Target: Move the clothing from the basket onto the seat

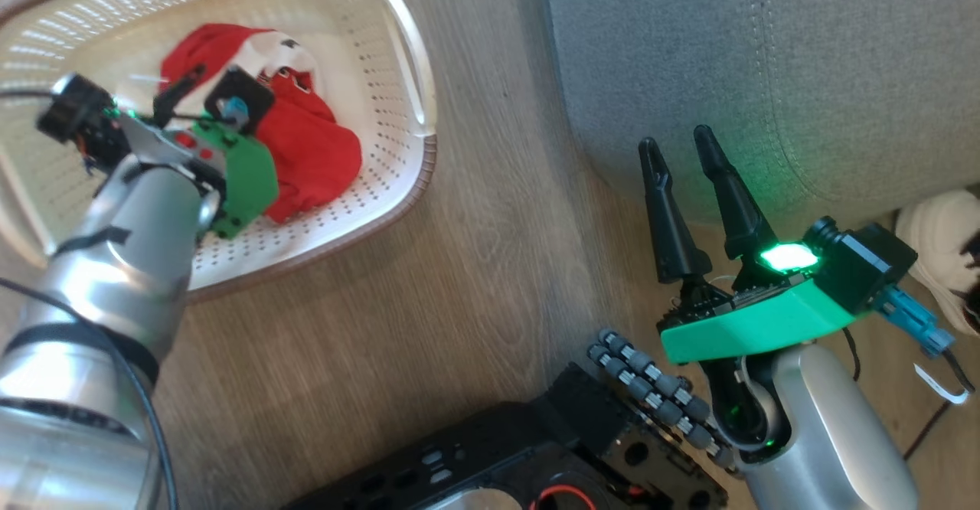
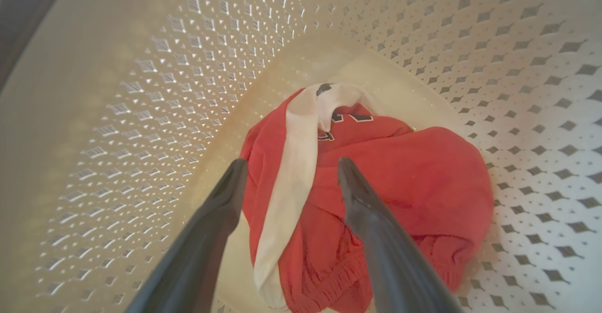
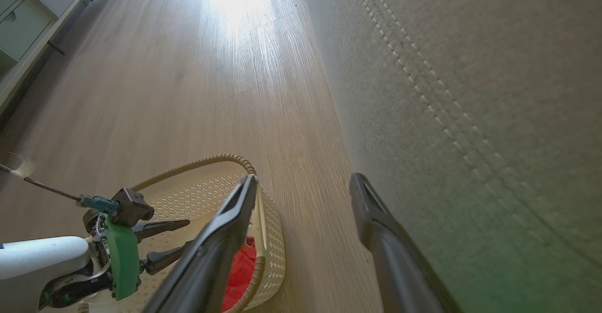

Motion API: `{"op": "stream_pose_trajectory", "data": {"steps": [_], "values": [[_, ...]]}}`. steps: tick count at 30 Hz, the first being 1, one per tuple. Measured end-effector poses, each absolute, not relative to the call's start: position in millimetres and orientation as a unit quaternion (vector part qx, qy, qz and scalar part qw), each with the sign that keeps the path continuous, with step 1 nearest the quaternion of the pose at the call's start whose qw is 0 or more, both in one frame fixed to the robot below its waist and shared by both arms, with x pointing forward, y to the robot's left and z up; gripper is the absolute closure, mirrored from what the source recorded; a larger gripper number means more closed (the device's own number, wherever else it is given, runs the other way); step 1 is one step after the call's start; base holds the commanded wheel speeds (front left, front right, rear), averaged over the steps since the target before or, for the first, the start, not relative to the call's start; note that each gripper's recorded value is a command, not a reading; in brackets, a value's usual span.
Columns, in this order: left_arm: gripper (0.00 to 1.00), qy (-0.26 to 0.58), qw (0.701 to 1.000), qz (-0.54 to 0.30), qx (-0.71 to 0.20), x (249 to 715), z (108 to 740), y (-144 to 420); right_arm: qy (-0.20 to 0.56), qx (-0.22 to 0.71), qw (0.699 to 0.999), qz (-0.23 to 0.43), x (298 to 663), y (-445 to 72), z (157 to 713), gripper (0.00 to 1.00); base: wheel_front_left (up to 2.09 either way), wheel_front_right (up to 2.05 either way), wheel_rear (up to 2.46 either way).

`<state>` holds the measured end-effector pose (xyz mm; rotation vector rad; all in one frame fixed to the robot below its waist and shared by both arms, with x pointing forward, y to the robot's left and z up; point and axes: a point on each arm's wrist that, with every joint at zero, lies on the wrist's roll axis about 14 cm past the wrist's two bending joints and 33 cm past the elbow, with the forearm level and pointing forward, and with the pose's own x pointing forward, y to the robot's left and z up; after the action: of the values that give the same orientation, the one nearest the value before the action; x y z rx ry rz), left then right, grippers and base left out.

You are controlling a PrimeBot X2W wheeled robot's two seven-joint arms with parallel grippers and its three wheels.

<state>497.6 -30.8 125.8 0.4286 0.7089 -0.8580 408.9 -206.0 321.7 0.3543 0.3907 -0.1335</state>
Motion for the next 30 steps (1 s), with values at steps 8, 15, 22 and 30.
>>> {"op": "stream_pose_trajectory", "data": {"steps": [8, 15, 22, 30], "values": [[0.00, 0.374, 0.786, -0.427, 0.243, 486, 93, -31, 0.209, 0.175, 0.959, -0.074, 404, -208, 310, 0.00, 0.00, 0.00, 0.00], [0.00, 0.440, 0.747, -0.406, 0.288, 479, 71, -8, 0.208, 0.179, 0.959, -0.072, 407, -206, 308, 0.00, 0.00, 0.00, 0.00], [0.00, 0.470, 0.727, -0.396, 0.307, 475, 60, 3, 0.210, 0.185, 0.957, -0.071, 407, -202, 306, 0.00, 0.00, 0.00, 0.00], [0.00, 0.490, 0.710, -0.395, 0.316, 471, 50, 8, 0.216, 0.192, 0.955, -0.072, 403, -198, 302, 0.00, 0.00, 0.00, 0.00]]}}
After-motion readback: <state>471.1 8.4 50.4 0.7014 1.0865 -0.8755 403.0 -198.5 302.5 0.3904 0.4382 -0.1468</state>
